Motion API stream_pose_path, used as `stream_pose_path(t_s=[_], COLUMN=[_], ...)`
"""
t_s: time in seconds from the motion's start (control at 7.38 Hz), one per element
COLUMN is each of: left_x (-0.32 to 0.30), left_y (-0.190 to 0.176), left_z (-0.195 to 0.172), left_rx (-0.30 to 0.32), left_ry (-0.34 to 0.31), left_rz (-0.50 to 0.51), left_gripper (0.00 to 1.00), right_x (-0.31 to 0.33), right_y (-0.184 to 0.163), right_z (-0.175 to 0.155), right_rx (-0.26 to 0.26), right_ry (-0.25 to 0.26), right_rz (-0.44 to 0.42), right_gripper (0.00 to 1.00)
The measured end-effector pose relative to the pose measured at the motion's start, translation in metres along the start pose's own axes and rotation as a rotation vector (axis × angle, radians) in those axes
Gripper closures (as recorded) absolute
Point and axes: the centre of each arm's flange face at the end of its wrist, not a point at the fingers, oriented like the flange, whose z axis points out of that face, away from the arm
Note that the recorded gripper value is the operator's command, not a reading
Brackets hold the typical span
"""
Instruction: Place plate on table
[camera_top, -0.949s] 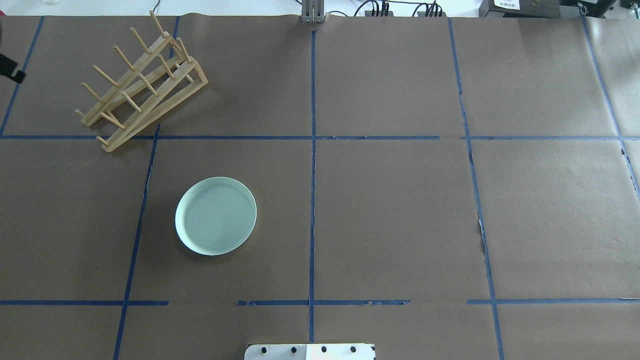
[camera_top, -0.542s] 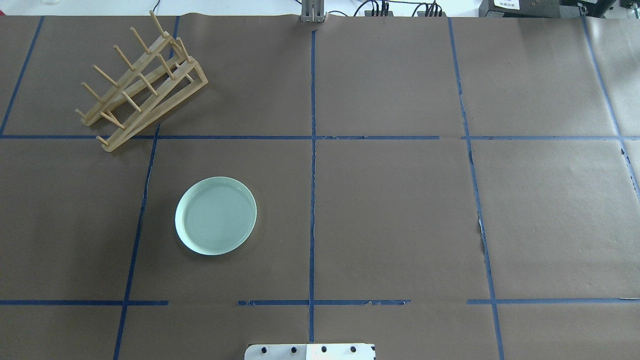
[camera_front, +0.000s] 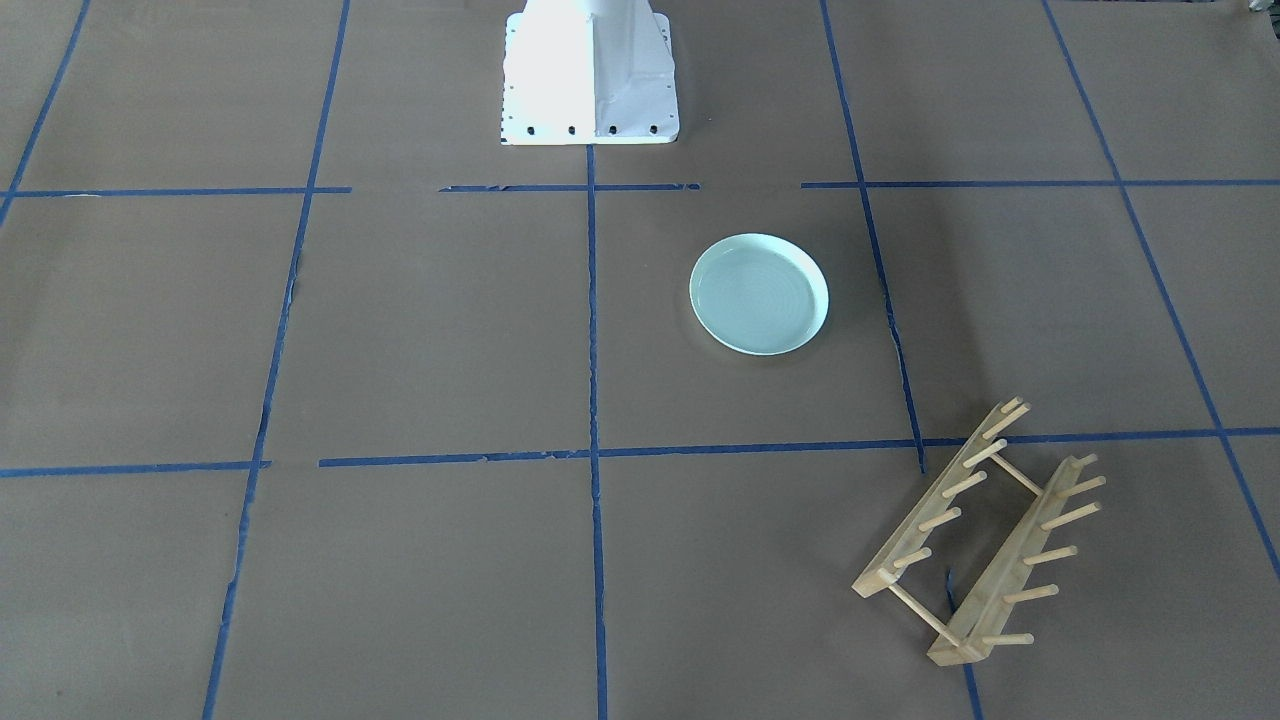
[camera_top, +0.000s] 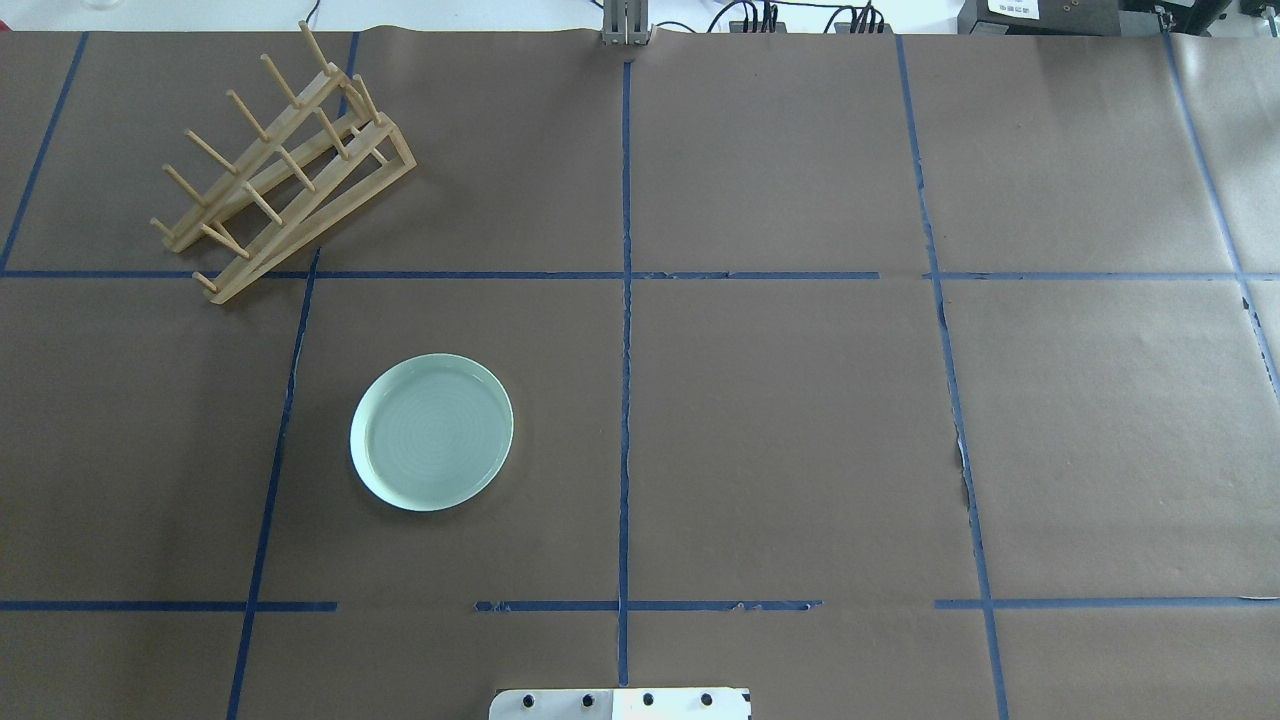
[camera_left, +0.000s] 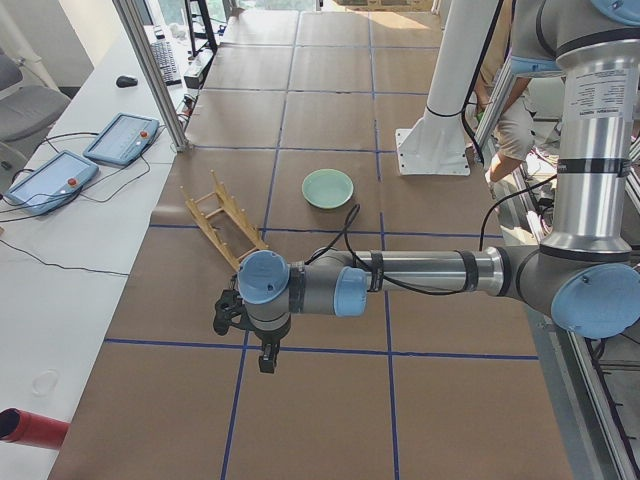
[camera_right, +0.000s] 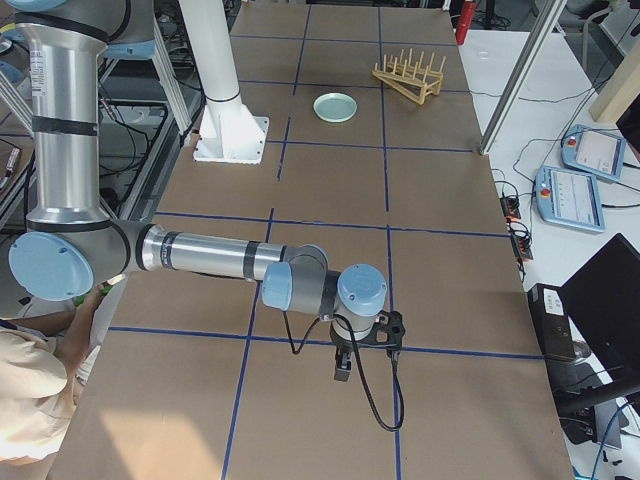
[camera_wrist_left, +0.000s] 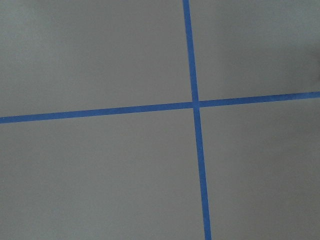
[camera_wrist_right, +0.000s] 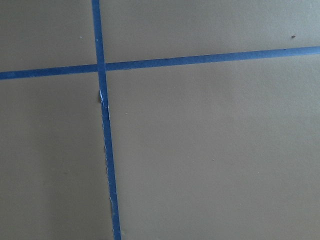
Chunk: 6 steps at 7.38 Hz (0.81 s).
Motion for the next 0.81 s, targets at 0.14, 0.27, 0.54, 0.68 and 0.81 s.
stream_pose_path(t_s=[0.14, 0.27, 0.54, 0.68, 0.81], left_x=[0.005, 0.010, 0.017, 0.019, 0.020], left_y=[-0.001, -0.004, -0.006, -0.006, -0.006], left_z=[-0.006, -0.010, -0.016, -0.018, -0.018], left_rx=[0.011, 0.021, 0.034, 0.037, 0.038], left_ry=[-0.003, -0.004, -0.001, 0.000, 0.000], left_rz=[0.012, 0.025, 0.040, 0.044, 0.044], left_gripper=[0.00, 0.00, 0.00, 0.00, 0.00], right_x=[0.000, 0.000, 0.000, 0.000, 0.000], right_y=[0.000, 0.000, 0.000, 0.000, 0.000], right_z=[0.000, 0.000, 0.000, 0.000, 0.000], right_rx=[0.000, 0.000, 0.000, -0.001, -0.001], right_ry=[0.000, 0.000, 0.000, 0.000, 0.000], right_rz=[0.000, 0.000, 0.000, 0.001, 0.001], right_gripper=[0.00, 0.00, 0.00, 0.00, 0.00])
